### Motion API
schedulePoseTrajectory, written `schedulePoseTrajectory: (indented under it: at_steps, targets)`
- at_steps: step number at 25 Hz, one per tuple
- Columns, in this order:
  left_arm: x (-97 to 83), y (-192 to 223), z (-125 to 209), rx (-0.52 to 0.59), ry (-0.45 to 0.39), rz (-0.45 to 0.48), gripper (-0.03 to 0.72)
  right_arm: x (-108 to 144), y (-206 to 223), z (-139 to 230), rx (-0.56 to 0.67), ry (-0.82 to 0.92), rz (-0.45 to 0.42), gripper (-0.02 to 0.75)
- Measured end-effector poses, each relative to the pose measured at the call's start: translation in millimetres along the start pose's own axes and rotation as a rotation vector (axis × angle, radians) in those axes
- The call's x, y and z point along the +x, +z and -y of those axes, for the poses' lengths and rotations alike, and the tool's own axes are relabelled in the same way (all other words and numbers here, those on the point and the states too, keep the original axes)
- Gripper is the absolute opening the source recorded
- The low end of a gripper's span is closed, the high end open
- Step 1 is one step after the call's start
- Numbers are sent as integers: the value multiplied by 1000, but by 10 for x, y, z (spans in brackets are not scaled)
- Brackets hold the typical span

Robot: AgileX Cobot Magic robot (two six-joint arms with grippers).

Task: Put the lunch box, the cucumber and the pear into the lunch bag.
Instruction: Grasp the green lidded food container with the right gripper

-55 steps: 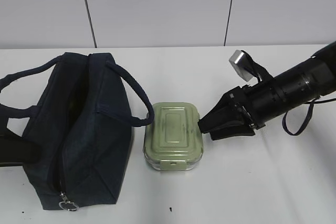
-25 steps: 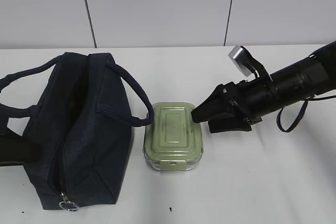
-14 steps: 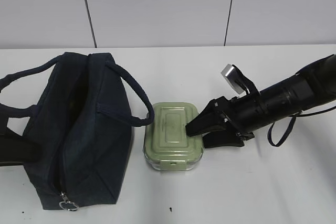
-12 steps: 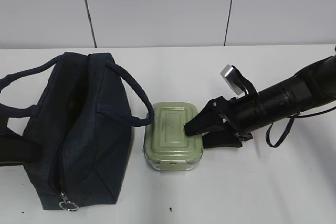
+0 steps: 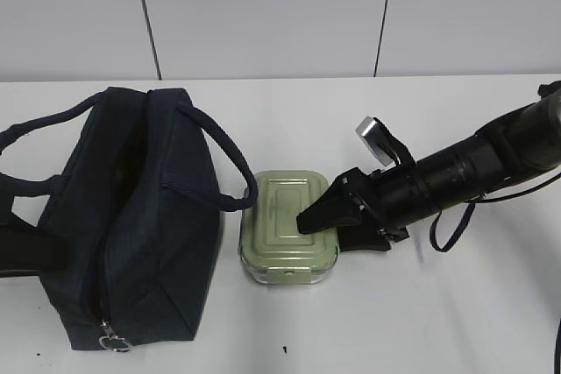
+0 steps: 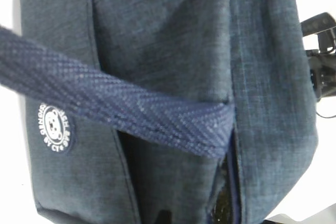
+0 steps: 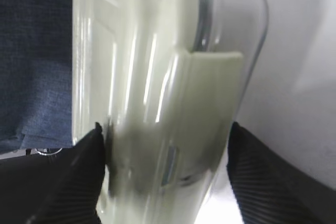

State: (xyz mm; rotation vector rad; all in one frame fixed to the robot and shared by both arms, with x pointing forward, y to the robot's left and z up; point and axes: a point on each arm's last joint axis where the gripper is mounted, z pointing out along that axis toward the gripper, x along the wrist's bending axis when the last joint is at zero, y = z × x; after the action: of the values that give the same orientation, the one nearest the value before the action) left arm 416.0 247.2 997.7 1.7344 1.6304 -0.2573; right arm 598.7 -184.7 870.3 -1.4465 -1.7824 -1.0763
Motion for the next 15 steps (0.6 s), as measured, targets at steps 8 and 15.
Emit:
schedulePoseTrajectory:
  at_steps: [8, 15]
  targets:
    - [0, 0, 1, 1, 0, 1, -13, 33, -16, -94, -20, -25, -5, 411]
    - [0, 0, 1, 1, 0, 1, -13, 42, -13, -85, -12, -24, -20, 380]
